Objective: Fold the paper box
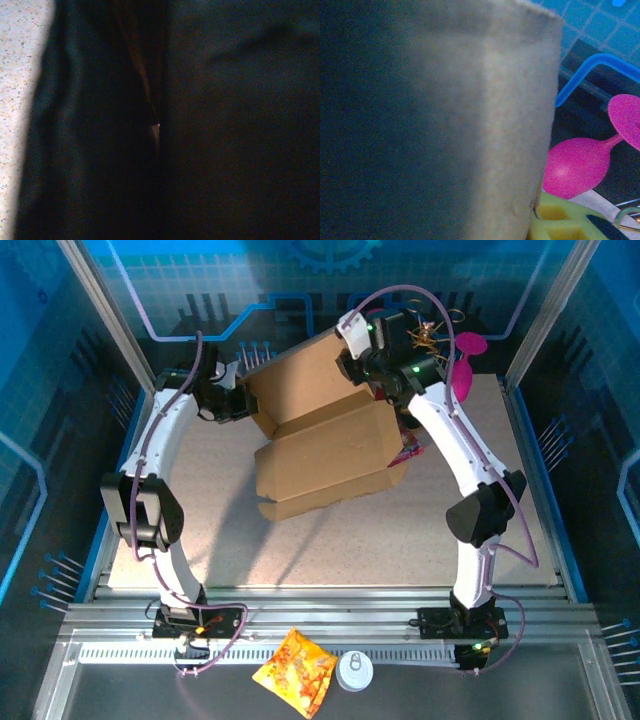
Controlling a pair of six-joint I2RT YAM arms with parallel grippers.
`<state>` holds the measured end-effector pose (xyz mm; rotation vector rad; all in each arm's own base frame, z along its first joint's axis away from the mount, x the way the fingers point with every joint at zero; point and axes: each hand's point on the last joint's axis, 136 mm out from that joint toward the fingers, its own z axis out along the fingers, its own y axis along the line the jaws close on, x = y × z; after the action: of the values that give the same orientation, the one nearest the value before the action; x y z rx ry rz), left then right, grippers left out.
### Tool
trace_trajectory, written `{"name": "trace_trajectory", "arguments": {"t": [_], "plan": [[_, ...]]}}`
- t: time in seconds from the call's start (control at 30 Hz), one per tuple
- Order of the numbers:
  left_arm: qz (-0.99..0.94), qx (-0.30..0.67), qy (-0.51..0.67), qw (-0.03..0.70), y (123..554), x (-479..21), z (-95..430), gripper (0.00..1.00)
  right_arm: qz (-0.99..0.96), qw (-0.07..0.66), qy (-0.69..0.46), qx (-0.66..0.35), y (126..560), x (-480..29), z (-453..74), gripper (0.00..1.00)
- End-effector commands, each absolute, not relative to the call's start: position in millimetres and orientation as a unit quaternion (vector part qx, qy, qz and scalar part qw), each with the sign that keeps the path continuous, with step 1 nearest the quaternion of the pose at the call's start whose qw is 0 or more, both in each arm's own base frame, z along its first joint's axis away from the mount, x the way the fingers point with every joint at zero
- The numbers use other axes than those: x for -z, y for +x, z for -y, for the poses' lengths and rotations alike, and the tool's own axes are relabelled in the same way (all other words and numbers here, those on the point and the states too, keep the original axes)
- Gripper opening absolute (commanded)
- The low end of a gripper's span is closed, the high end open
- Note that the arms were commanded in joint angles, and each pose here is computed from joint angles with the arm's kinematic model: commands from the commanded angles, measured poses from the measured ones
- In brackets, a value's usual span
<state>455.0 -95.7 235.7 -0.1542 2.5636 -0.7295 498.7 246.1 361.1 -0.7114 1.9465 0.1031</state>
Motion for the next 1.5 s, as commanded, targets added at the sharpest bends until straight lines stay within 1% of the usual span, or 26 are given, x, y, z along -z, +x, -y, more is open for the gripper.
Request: {"name": "trace_trajectory", "arguments": {"t": [0.0, 0.07, 0.23, 0.33, 0.6, 0.63, 0.7, 0.73, 0.9, 1.0, 1.1, 1.27, 1.33, 1.47], "plan": [[-0.927, 0.278, -0.045, 0.249, 445, -261, 106, 0.0, -0.813, 0.517, -0.264, 0.035, 508, -366, -226, 0.2], [-0.93, 0.266, -0.055, 0.249, 445, -260, 104, 0.0, -0.813, 0.52, -0.26, 0.037, 506, -369, -224, 0.11], [-0.936, 0.231, -0.113, 0.239, 444, -256, 92, 0.0, -0.812, 0.526, -0.244, 0.063, 506, -376, -213, 0.0], [-0.938, 0.211, -0.144, 0.236, 442, -258, 87, 0.0, -0.813, 0.528, -0.224, 0.103, 509, -375, -202, 0.0], [-0.945, 0.154, -0.177, 0.228, 429, -256, 89, 0.0, -0.815, 0.526, -0.2, 0.138, 510, -374, -189, 0.0], [-0.946, 0.151, -0.175, 0.228, 428, -255, 91, 0.0, -0.817, 0.525, -0.203, 0.128, 509, -373, -191, 0.03], [-0.946, 0.151, -0.176, 0.225, 427, -253, 94, 0.0, -0.818, 0.524, -0.216, 0.095, 506, -373, -199, 0.2], [-0.946, 0.152, -0.177, 0.224, 427, -253, 94, 0.0, -0.82, 0.524, -0.219, 0.077, 504, -375, -202, 0.26], [-0.947, 0.145, -0.179, 0.223, 427, -254, 91, 0.0, -0.83, 0.499, -0.243, -0.054, 486, -384, -215, 0.48], [-0.948, 0.143, -0.181, 0.219, 428, -253, 90, 0.0, -0.828, 0.488, -0.259, -0.092, 473, -389, -220, 0.58], [-0.948, 0.142, -0.183, 0.217, 429, -251, 90, 0.0, -0.83, 0.483, -0.26, -0.102, 464, -390, -217, 0.63], [-0.948, 0.148, -0.177, 0.22, 432, -253, 93, 0.0, -0.84, 0.473, -0.245, -0.102, 463, -380, -199, 0.65], [-0.949, 0.149, -0.173, 0.219, 432, -253, 93, 0.0, -0.833, 0.482, -0.235, -0.137, 462, -390, -192, 0.65], [-0.951, 0.154, -0.162, 0.214, 433, -251, 93, 0.0, -0.781, 0.517, -0.231, -0.265, 448, -431, -187, 0.71]]}}
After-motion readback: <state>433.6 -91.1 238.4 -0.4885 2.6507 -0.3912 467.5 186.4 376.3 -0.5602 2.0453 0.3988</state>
